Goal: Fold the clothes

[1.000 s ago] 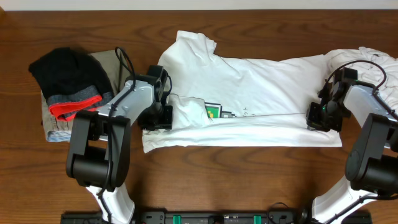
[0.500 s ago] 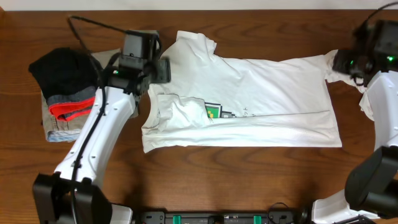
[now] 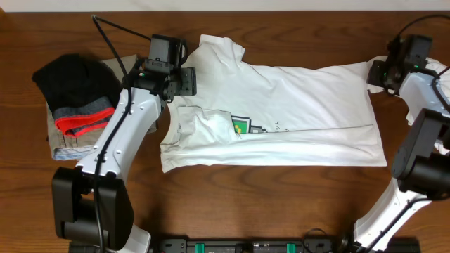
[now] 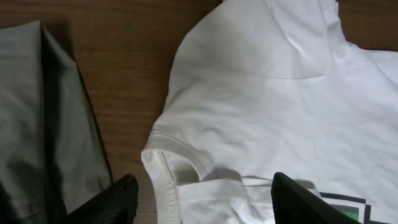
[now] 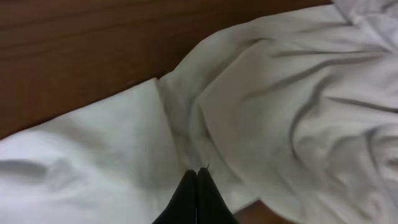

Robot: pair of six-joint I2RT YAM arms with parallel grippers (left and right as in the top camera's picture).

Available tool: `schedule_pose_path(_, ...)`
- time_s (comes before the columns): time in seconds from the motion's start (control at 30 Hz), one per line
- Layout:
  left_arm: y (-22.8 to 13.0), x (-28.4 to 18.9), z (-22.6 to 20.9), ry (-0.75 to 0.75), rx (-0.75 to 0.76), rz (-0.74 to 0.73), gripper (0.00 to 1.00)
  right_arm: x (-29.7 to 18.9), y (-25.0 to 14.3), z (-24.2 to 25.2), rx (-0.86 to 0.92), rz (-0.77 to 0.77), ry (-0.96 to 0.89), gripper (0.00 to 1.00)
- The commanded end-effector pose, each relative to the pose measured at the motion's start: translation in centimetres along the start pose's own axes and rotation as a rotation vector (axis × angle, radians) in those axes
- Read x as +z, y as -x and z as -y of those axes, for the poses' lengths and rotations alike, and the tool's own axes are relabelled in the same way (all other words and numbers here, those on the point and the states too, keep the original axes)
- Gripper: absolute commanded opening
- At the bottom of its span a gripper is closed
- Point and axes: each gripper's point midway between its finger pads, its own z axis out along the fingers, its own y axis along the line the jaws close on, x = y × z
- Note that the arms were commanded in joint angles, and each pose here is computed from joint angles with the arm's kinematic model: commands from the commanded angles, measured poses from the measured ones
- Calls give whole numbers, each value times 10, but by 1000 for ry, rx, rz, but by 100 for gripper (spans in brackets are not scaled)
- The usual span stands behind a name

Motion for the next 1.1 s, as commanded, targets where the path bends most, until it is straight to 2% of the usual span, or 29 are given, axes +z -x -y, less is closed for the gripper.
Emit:
schedule_pose_path(0.0, -3, 4, -5, 20, 4, -12, 69, 13, -9, 5, 3, -20, -8, 1)
schedule_pose_path(0.33, -4, 6, -5, 21, 4, -15, 69, 38, -40, 46, 50, -105, -139, 1)
schedule_pose_path(0.5, -4, 5, -5, 21, 4, -15, 70, 25, -47, 100, 188, -113, -349, 1)
schedule_pose_path(0.67, -2, 5, -4, 20, 4, -7, 70, 26, -43, 100, 216, -116, -246, 3)
schedule_pose_path(0.87, 17, 5, -1, 5, 26, 71, 70, 6, -6, 52, 130, -58, -25, 20)
schedule_pose_path(1.07, 32, -5, -2, 7, 54, 96, 70, -63, 66, 11, 34, 127, 55, 30)
